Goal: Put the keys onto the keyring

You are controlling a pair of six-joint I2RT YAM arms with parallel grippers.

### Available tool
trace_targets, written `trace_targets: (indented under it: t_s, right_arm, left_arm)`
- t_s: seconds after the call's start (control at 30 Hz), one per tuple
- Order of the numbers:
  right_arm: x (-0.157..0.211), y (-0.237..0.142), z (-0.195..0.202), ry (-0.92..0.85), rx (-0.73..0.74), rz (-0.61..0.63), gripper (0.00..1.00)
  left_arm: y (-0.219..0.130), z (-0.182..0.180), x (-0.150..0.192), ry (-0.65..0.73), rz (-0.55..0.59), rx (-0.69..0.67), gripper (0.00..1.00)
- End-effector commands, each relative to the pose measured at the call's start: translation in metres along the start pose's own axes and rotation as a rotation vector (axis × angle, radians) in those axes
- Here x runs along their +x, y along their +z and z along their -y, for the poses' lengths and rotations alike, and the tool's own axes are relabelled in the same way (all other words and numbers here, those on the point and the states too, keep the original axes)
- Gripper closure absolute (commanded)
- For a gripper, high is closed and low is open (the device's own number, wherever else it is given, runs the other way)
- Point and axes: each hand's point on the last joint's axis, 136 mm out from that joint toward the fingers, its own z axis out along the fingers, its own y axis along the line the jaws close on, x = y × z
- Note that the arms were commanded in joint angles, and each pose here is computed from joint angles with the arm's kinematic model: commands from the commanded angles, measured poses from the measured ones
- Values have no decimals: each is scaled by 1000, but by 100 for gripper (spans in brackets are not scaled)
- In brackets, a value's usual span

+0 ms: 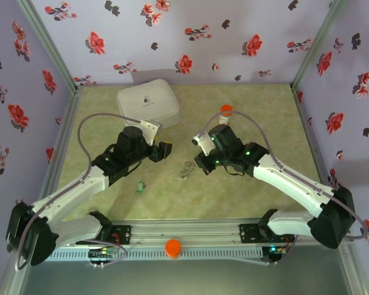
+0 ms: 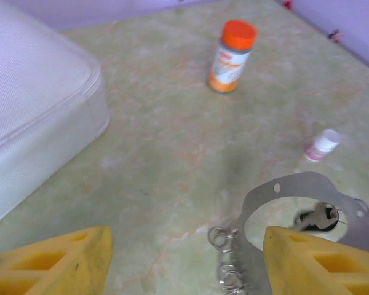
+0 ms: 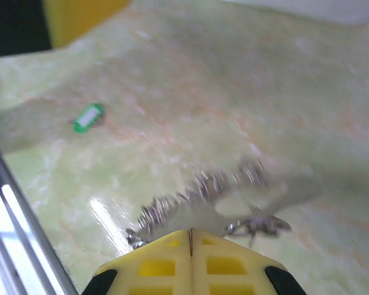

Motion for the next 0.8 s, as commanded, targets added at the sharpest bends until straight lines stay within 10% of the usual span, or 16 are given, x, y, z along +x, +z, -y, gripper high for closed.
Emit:
trace_targets:
  t_s: [0.0, 0.43, 0.77]
  right_arm:
    - [-30, -16, -34, -214, -166, 173, 100]
    - [-29, -31, -63, -448, -307, 287, 100]
    - [-32, -36, -76, -527, -371, 332, 100]
  left_arm:
    - [-16, 25, 4, 178, 14, 178, 38]
    - [-55, 100, 11, 367, 362, 652, 69]
    - [-58, 122, 22, 295, 353, 866, 74]
